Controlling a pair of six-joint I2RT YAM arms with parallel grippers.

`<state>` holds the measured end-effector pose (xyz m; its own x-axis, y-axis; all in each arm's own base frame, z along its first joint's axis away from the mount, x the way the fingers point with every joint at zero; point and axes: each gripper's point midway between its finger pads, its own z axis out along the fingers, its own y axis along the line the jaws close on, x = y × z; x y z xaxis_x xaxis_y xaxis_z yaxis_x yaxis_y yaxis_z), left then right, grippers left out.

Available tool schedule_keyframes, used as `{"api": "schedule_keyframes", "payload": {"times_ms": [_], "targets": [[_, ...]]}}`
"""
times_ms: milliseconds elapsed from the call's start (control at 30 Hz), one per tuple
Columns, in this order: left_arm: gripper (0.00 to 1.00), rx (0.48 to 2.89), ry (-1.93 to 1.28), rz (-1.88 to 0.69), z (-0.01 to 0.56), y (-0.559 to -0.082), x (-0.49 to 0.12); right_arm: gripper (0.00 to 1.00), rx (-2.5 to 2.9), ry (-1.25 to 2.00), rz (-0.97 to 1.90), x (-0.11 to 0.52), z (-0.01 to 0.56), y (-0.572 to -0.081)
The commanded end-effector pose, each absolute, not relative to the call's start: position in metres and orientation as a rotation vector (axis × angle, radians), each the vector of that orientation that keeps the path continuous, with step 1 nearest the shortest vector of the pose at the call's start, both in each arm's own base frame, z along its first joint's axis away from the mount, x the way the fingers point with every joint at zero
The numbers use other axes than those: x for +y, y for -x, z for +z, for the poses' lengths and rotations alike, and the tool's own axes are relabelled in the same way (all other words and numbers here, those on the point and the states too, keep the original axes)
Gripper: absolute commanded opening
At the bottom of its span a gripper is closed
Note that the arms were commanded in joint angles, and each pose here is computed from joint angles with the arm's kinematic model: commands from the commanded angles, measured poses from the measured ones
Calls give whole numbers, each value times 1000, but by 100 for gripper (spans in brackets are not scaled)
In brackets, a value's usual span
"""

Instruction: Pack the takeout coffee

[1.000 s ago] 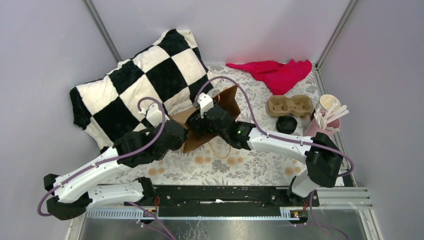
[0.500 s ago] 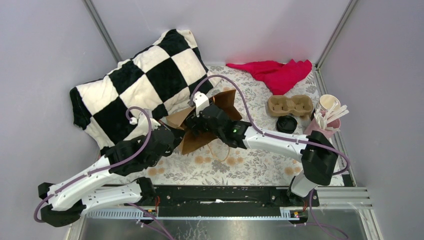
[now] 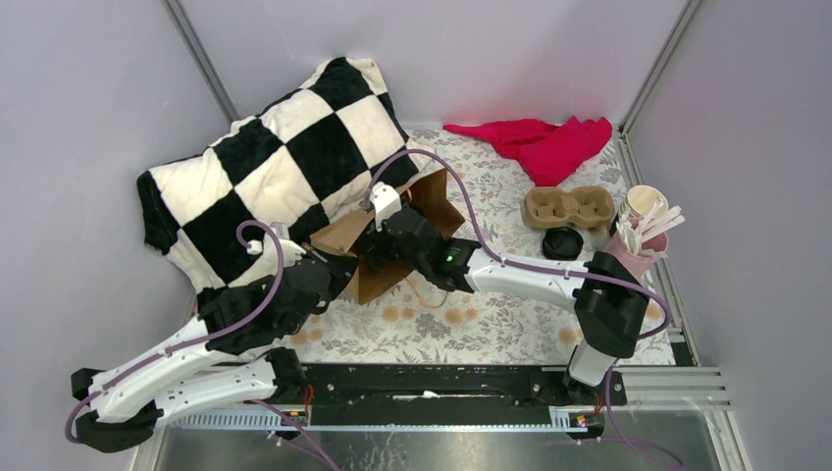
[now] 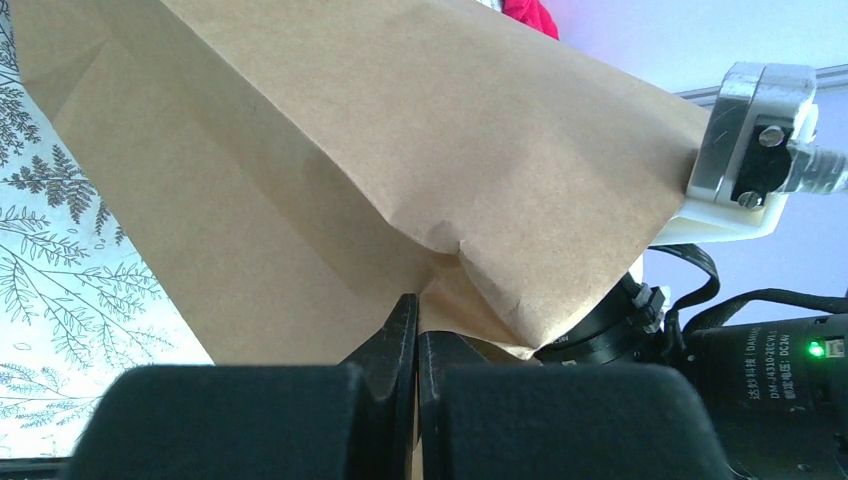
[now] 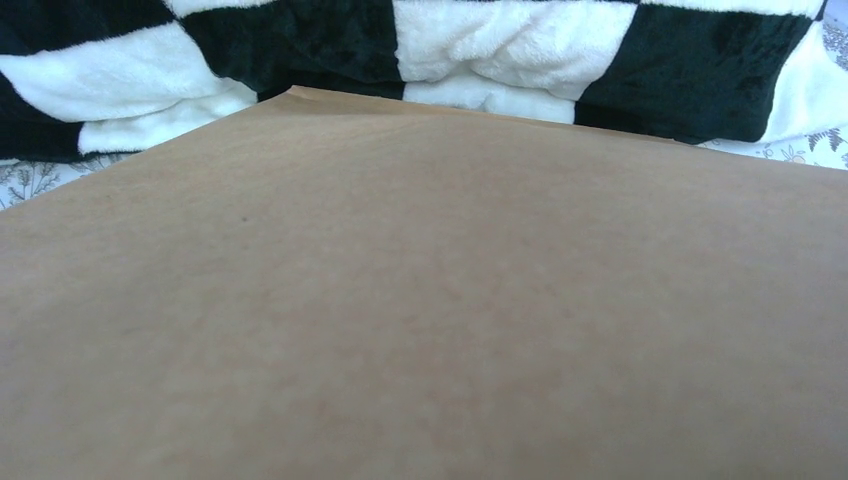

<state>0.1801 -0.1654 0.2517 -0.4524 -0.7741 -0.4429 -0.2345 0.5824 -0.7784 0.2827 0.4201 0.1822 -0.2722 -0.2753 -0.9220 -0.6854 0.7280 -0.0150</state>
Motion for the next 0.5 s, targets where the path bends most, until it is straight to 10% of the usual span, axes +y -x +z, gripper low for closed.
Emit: {"api": "schedule_keyframes", "payload": {"times_ms": [0,467], "targets": [[0,1964,838,-881,256,-178,-167,74,1808,682,489,431,200,-290],[0,2022,268,-1024,307,-177,-253,75,1823,672,430,387,224,-275]]}}
